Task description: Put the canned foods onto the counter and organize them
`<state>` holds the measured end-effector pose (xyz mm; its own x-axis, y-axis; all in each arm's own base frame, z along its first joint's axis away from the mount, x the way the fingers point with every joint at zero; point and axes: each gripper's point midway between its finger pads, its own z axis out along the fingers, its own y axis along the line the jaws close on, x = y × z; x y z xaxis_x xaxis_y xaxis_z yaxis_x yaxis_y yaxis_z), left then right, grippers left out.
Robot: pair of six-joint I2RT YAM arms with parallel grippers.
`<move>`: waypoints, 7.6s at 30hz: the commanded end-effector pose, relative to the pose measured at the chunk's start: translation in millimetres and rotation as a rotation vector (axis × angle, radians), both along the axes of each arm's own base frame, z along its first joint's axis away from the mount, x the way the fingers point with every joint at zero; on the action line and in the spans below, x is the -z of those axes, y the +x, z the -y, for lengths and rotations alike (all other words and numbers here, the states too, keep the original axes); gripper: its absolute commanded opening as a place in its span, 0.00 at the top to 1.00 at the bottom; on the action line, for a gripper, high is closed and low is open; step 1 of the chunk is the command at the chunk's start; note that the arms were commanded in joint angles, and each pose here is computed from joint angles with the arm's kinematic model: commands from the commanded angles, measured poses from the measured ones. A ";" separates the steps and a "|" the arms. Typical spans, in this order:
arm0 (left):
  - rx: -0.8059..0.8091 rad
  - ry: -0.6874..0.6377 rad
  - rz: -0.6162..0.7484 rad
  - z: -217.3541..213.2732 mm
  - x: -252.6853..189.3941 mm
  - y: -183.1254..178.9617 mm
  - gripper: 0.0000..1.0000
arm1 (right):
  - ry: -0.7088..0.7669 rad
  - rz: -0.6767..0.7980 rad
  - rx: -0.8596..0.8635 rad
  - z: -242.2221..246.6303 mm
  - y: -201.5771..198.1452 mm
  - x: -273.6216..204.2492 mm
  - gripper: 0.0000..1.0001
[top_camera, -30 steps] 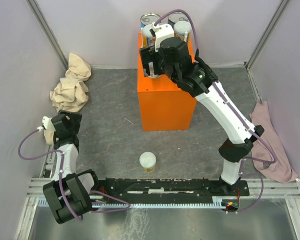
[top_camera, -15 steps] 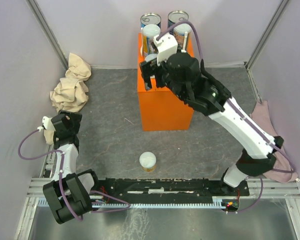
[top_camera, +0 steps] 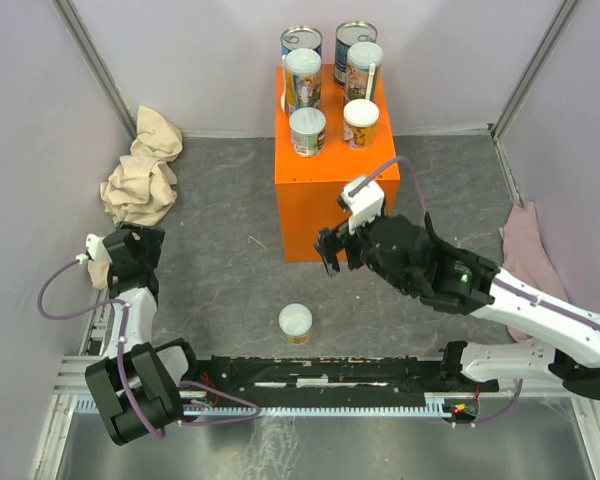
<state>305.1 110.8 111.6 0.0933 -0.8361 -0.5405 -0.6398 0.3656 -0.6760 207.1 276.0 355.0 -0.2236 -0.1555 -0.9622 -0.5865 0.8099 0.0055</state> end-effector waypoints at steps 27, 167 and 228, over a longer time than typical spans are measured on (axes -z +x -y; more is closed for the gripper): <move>0.005 -0.016 0.071 0.1 -12.5 9.4 0.07 | -0.116 -0.323 -0.243 -78.5 -120.3 209.0 0.01; 0.042 -0.038 0.097 7.2 -10.8 14.1 0.07 | 0.061 0.241 0.196 9.1 65.1 -151.6 0.90; 0.048 -0.049 0.101 7.5 -10.6 15.9 0.07 | 0.062 -0.029 0.237 17.1 134.8 -102.0 0.08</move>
